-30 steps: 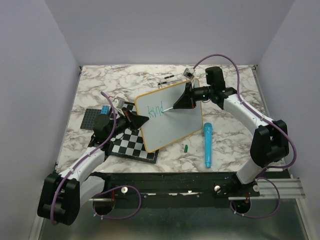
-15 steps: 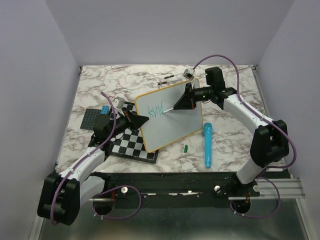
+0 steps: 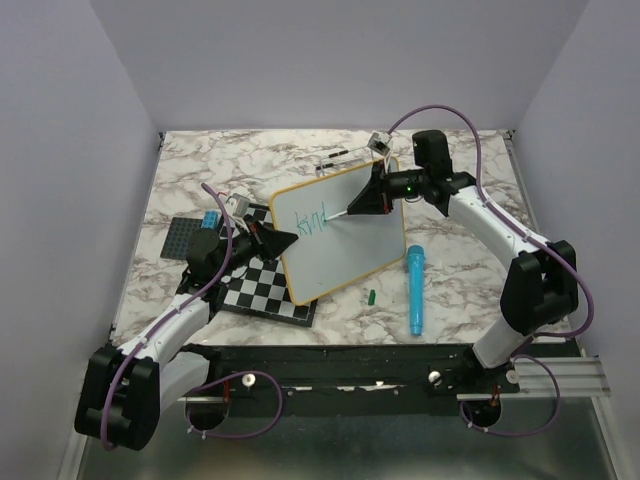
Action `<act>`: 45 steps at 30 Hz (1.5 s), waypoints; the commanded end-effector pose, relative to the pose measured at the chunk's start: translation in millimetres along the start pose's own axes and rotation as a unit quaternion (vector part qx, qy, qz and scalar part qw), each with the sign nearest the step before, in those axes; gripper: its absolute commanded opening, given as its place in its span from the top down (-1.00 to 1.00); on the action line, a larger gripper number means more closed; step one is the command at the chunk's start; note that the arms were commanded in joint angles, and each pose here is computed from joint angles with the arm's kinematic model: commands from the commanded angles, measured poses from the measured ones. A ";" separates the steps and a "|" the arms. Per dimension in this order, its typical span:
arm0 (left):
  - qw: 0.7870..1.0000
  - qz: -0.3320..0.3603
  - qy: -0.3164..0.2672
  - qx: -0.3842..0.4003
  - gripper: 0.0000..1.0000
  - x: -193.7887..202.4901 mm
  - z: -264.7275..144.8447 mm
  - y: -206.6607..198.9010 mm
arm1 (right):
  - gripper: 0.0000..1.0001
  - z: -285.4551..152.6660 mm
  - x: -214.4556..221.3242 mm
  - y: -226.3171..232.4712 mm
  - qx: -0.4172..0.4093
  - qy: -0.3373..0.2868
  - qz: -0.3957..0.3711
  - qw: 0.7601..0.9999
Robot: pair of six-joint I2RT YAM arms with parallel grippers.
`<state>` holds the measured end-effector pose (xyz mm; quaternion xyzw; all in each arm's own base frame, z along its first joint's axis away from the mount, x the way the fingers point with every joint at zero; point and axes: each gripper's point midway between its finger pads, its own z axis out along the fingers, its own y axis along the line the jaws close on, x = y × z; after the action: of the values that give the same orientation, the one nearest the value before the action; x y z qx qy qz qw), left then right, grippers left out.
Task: Write a sentence on the whiteboard
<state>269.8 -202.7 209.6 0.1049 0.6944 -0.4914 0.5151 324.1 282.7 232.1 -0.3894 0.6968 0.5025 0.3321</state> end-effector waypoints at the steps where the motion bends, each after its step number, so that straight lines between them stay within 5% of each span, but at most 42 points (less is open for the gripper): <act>1: 0.998 0.046 -0.016 0.047 1.00 -15.5 2.1 -21.3 | 0.99 -4.6 -18.2 -4.1 0.019 -0.017 -0.021 0.999; 16: 0.998 0.048 -0.018 0.047 1.00 -15.9 1.8 -21.6 | 0.99 -6.4 15.9 -2.9 0.019 0.009 -0.005 1.000; 28: 0.998 0.047 -0.018 0.047 1.00 -16.0 1.6 -21.8 | 0.99 -19.2 -18.0 17.4 -0.009 -0.025 -0.026 0.999; 45: 0.998 0.047 -0.016 0.048 1.00 -15.6 1.9 -21.8 | 0.99 -11.1 -10.0 -13.8 0.032 -0.020 -0.002 0.999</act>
<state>269.1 -203.2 210.1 0.1074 0.6932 -0.4926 0.5151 327.7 272.4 236.5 -0.3750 0.7006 0.4998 0.3445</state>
